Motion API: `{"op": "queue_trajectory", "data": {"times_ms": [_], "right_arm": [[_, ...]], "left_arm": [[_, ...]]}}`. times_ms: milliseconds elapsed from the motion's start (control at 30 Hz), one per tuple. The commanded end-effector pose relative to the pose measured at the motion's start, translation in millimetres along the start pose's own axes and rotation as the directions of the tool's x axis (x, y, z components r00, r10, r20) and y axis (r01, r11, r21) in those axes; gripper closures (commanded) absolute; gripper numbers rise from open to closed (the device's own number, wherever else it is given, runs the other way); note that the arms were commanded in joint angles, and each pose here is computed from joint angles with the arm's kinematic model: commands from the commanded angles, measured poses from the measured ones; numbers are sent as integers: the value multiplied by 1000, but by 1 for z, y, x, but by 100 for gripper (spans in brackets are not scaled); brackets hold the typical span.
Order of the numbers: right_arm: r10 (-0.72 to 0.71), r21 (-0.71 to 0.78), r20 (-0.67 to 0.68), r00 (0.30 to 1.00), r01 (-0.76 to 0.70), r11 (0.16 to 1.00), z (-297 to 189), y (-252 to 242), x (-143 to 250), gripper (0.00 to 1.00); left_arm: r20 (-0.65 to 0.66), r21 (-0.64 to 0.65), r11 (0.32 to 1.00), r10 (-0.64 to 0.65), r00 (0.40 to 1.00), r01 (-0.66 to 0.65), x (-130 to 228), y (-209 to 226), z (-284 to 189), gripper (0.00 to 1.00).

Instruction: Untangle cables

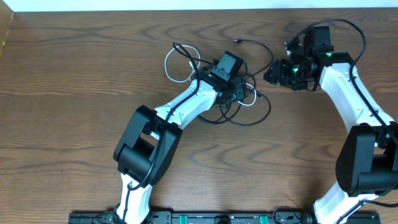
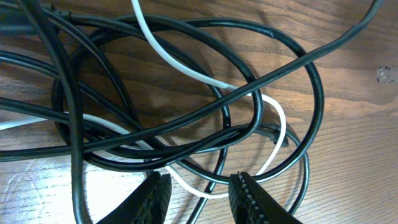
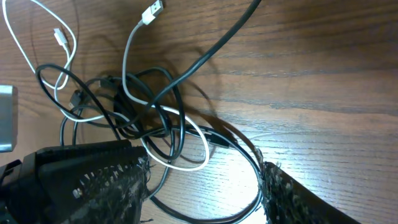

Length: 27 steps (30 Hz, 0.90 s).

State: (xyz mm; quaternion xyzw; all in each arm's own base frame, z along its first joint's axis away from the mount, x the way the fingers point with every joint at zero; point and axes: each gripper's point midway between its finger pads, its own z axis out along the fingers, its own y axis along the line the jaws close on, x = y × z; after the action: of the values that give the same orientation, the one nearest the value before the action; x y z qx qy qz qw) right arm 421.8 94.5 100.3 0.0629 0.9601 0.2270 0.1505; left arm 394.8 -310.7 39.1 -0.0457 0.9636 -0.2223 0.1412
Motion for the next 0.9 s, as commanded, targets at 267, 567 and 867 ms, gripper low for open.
{"op": "queue_trajectory", "data": {"times_ms": [267,567,867], "right_arm": [[-21,14,-4,1000,21,1000,2,-1,1,42],[-21,24,-1,1000,21,999,2,-3,0,41],[-19,25,-3,1000,19,1000,1,-4,1,41]], "left_arm": [[-20,-37,999,-4,1000,3,5,10,15,67],[-49,-65,998,-13,999,9,12,19,20,67],[-81,-95,995,-26,996,18,21,31,37,72]]}}
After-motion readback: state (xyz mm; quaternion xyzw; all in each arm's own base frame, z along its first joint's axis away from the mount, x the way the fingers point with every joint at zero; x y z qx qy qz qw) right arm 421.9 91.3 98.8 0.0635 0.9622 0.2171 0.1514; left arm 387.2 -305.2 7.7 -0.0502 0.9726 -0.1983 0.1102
